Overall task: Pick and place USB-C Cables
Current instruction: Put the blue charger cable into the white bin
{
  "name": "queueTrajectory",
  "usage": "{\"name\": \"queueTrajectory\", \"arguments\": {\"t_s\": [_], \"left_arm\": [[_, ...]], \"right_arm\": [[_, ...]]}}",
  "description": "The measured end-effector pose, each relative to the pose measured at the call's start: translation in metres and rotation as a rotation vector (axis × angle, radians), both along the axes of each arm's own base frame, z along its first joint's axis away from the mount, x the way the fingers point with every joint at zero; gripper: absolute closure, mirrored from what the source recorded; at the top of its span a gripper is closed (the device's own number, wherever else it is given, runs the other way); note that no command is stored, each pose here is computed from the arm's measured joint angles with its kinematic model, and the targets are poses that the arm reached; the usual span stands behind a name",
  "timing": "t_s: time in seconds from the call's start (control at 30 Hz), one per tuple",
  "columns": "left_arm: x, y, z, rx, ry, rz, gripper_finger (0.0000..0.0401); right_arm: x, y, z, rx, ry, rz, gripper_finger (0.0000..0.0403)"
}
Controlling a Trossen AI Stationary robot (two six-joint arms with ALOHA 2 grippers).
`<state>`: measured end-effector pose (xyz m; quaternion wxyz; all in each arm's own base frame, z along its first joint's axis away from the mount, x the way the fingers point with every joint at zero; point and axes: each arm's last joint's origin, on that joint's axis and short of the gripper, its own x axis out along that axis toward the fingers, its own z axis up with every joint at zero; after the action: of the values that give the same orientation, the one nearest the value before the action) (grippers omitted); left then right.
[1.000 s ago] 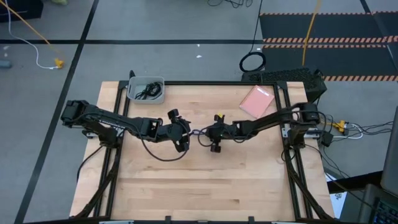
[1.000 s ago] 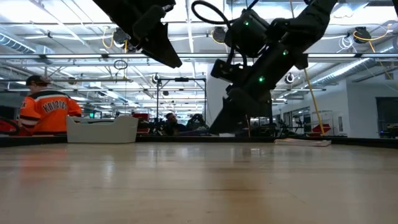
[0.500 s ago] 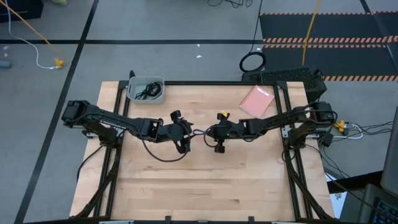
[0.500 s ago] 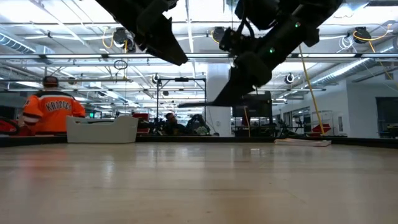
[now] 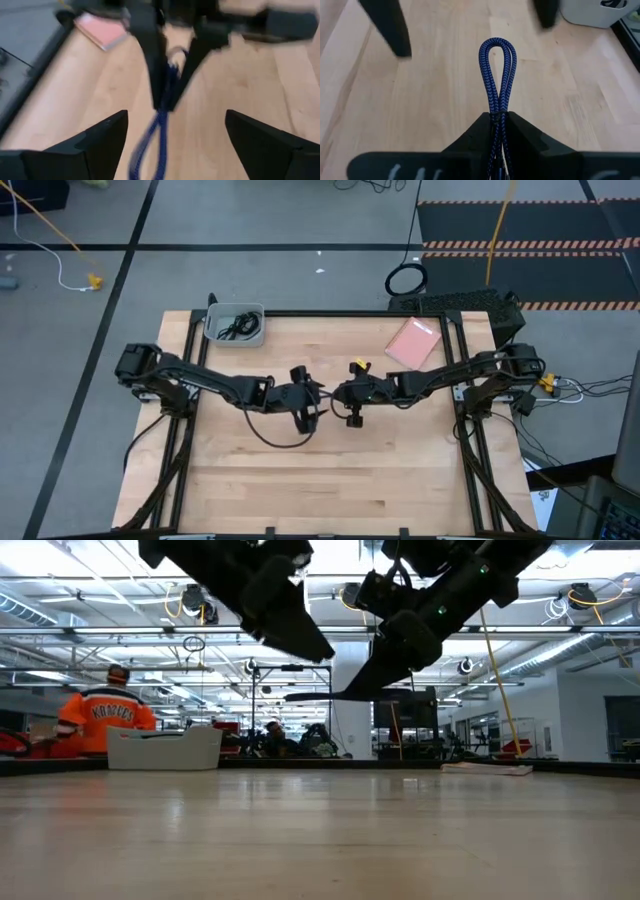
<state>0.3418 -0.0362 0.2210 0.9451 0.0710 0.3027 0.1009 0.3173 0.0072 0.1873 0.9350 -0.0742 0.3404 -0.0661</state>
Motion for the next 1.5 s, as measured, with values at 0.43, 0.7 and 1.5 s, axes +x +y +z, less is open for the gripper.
{"name": "queueTrajectory", "arguments": {"t_s": [0.43,0.7,1.5], "left_arm": [[0.014,0.019,-0.033,-0.012,0.090,-0.005,0.0123],[0.014,0.025,-0.033,0.004,0.092,0.001,0.0195],[0.014,0.025,-0.033,0.037,0.105,-0.026,0.0328]], "right_arm": [[0.000,0.000,0.000,-0.001,-0.001,0.000,0.0355],[0.000,0.000,0.000,-0.003,0.000,0.002,0.0355],[0.001,0.000,0.001,0.003,-0.011,-0.002,0.0355]]}}
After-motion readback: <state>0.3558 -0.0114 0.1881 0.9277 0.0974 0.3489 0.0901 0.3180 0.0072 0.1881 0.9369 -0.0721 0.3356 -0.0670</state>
